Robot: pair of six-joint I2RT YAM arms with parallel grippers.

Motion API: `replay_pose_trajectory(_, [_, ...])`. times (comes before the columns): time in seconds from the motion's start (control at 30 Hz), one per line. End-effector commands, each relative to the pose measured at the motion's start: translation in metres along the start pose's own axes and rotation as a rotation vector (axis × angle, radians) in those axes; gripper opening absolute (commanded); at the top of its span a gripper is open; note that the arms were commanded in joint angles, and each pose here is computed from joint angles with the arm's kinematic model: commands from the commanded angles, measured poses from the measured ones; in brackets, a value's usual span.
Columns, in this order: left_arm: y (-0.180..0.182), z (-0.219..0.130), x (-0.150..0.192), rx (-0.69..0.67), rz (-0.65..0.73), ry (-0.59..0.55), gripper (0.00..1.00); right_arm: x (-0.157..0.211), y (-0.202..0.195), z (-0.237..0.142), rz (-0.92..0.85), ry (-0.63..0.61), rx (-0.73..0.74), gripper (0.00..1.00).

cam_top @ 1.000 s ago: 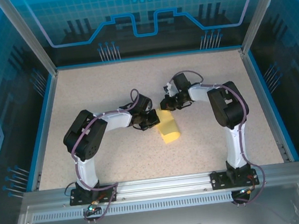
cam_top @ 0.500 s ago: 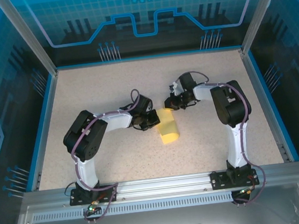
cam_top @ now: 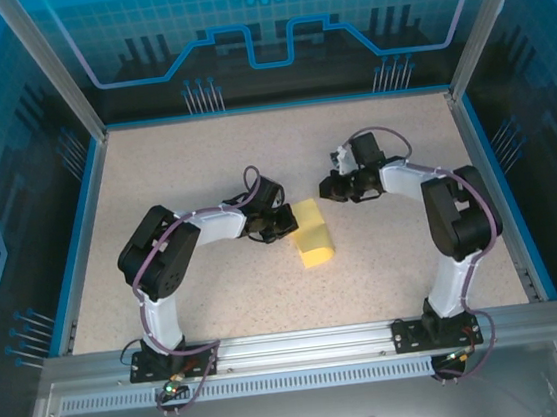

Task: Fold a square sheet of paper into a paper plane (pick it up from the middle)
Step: Fold the square sheet of paper in half at the center of the table.

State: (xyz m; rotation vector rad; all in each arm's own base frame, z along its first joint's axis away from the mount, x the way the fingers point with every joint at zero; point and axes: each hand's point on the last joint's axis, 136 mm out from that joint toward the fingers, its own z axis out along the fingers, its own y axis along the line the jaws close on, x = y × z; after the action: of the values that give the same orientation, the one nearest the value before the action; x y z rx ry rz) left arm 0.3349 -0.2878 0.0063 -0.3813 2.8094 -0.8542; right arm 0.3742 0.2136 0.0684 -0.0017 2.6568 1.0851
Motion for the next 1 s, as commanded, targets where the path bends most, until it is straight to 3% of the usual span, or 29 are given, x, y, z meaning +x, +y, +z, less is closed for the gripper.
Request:
replay_pose_trajectory(0.0, [0.117, 0.010, 0.064, -0.409, -0.081, 0.184, 0.00, 0.054, -0.002, 0.012, 0.054, 0.148, 0.003, 0.07])
replay_pose_trajectory(0.13, [0.116, 0.010, 0.063, -0.409, -0.082, 0.180, 0.00, 0.081, -0.004, 0.022, 0.065, 0.211, 0.004, 0.07])
replay_pose_trajectory(0.37, [0.119, 0.011, 0.063, -0.421, -0.082, 0.181, 0.00, 0.097, -0.020, 0.027, 0.075, 0.247, 0.024, 0.07])
replay_pose_trajectory(0.83, [0.125, 0.014, 0.065, -0.435, -0.092, 0.185, 0.00, 0.157, -0.073, -0.008, 0.211, 0.261, 0.103, 0.07])
replay_pose_trajectory(0.97, [0.125, 0.014, 0.065, -0.434, -0.088, 0.184, 0.00, 0.147, -0.063, -0.020, 0.198, 0.200, 0.071, 0.08])
